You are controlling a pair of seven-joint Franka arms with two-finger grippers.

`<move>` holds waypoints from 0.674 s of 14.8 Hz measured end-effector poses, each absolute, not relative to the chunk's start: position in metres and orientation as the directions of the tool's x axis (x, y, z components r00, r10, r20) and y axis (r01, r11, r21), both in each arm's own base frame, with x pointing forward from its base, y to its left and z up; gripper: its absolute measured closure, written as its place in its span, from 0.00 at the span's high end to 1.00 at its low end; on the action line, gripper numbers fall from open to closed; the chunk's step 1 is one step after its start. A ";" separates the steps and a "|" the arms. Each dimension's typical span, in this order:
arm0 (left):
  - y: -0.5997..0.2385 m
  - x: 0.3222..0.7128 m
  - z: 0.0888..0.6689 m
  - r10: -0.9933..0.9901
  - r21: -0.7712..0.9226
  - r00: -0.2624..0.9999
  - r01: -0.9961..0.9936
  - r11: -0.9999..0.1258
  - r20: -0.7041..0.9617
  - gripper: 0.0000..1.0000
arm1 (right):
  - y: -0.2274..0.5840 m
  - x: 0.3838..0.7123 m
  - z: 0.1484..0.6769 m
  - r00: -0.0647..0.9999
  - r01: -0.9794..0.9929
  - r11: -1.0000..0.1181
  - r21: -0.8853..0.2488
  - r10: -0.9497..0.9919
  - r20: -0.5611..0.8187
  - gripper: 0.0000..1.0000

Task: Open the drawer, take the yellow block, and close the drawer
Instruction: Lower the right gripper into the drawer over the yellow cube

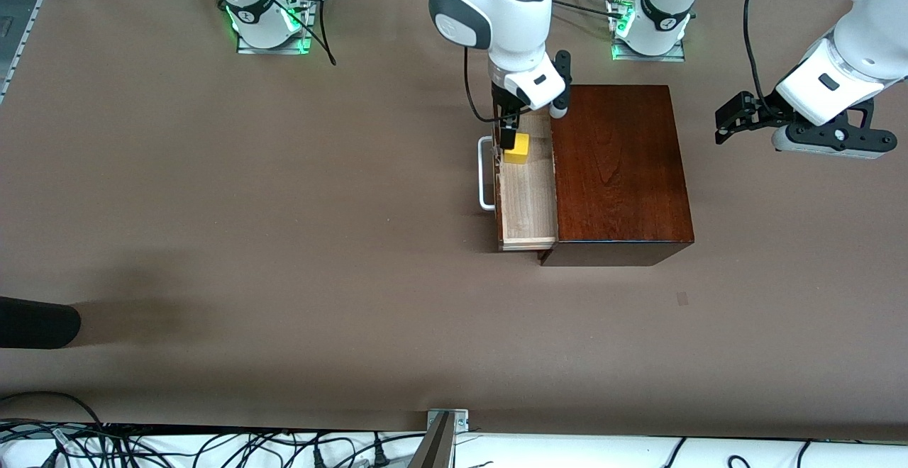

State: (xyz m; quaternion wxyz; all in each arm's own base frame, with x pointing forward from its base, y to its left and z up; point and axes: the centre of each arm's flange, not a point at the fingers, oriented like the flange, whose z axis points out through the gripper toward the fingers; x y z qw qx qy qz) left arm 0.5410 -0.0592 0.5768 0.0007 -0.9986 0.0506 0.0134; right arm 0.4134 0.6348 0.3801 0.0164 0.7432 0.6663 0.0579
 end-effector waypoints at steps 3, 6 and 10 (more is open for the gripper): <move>-0.059 0.541 0.577 -0.101 0.000 0.995 -0.101 -0.995 -0.026 1.00 | 0.643 0.413 0.353 0.087 0.989 -0.095 0.116 0.994 0.069 1.00; -0.059 0.541 0.577 -0.101 0.000 0.995 -0.101 -0.995 -0.026 1.00 | 0.647 0.413 0.334 0.073 0.988 -0.081 0.128 0.995 0.065 1.00; -0.059 0.541 0.577 -0.101 0.000 0.995 -0.101 -0.995 -0.026 1.00 | 0.649 0.413 0.325 0.068 0.989 -0.076 0.128 0.996 0.061 1.00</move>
